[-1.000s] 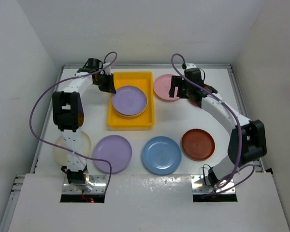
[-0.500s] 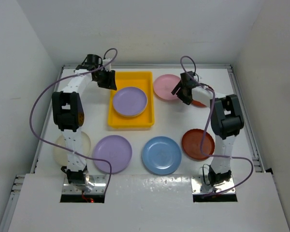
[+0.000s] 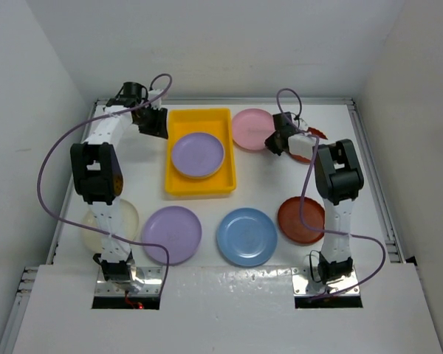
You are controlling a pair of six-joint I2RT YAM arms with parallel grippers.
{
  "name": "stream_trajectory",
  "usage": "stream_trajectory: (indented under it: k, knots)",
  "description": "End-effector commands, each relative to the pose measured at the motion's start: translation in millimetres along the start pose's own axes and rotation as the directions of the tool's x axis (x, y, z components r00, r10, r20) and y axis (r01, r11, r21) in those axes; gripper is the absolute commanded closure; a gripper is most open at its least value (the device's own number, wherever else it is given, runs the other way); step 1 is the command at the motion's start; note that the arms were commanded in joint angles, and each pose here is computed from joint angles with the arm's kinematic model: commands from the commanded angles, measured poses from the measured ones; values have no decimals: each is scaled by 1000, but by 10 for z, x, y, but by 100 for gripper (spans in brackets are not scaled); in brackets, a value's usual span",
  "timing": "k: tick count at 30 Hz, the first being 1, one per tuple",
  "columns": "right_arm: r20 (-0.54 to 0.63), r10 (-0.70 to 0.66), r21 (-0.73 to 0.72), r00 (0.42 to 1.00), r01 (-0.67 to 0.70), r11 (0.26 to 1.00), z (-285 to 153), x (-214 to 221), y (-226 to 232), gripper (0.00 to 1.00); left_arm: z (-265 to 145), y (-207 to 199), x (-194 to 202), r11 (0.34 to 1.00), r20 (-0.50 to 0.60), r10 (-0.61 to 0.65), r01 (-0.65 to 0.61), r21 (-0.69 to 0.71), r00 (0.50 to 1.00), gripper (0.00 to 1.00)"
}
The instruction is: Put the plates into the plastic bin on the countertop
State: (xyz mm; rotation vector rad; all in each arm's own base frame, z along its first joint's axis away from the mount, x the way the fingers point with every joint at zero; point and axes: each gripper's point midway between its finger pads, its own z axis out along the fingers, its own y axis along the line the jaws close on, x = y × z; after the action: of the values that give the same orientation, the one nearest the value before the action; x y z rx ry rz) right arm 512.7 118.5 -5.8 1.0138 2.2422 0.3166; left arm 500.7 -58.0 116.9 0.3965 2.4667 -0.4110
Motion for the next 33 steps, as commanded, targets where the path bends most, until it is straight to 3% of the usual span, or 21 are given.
stream_trajectory:
  k: [1, 6, 10, 17, 19, 21, 22, 23, 24, 25, 26, 27, 30, 33]
  knots:
    - [34, 44, -12, 998, -43, 999, 51, -92, 37, 98, -231, 138, -60, 999, 29, 11, -10, -32, 1000, 50]
    - [156, 21, -81, 987, -9, 997, -303, -459, 269, 100, -484, 496, 37, 996, 35, -28, 30, -83, 999, 48]
    - [383, 60, -168, 922, 5, 986, -813, -1079, 553, 100, -730, 848, 165, 985, 51, -99, 106, -135, 994, 46]
    - [546, 2, -272, 838, 175, 946, -1548, -1472, 989, 100, -1068, 1225, 495, 970, 43, -131, 137, -199, 990, 45]
    - [513, -81, -357, 855, 298, 886, -1689, -1301, 1245, 100, -1143, 1351, 614, 960, 33, -151, 155, -234, 988, 45]
    - [397, -190, -480, 898, 379, 791, -1718, -877, 1534, 100, -1187, 1485, 807, 946, 18, -200, 198, -257, 980, 45]
    - [348, -270, -467, 898, 415, 781, -1595, -698, 1495, 100, -1229, 1487, 859, 946, 14, -206, 203, -252, 978, 45]
    - [341, -297, -506, 892, 441, 741, -1667, -636, 1757, 100, -1263, 1505, 920, 942, 4, -226, 220, -253, 974, 45]
    - [267, -394, -534, 880, 475, 700, -1651, -310, 1778, 100, -1261, 1495, 1009, 945, -15, -232, 222, -240, 973, 45]
    - [187, -479, -501, 858, 502, 705, -1411, -53, 1623, 100, -1292, 1511, 1073, 951, -37, -213, 198, -237, 976, 45]
    - [210, -496, -533, 843, 524, 664, -1547, -19, 1861, 100, -1300, 1537, 1176, 952, -64, -221, 201, -231, 973, 45]
    - [152, -576, -547, 804, 553, 628, -1540, 258, 1806, 100, -1312, 1483, 1247, 957, -97, -217, 193, -215, 971, 45]
    - [97, -666, -559, 739, 594, 578, -1478, 600, 1873, 100, -1379, 1567, 1340, 957, -125, -198, 164, -238, 972, 45]
    - [23, -701, -554, 712, 593, 584, -1261, 825, 1802, 100, -1382, 1572, 1380, 956, -123, -210, 178, -232, 970, 43]
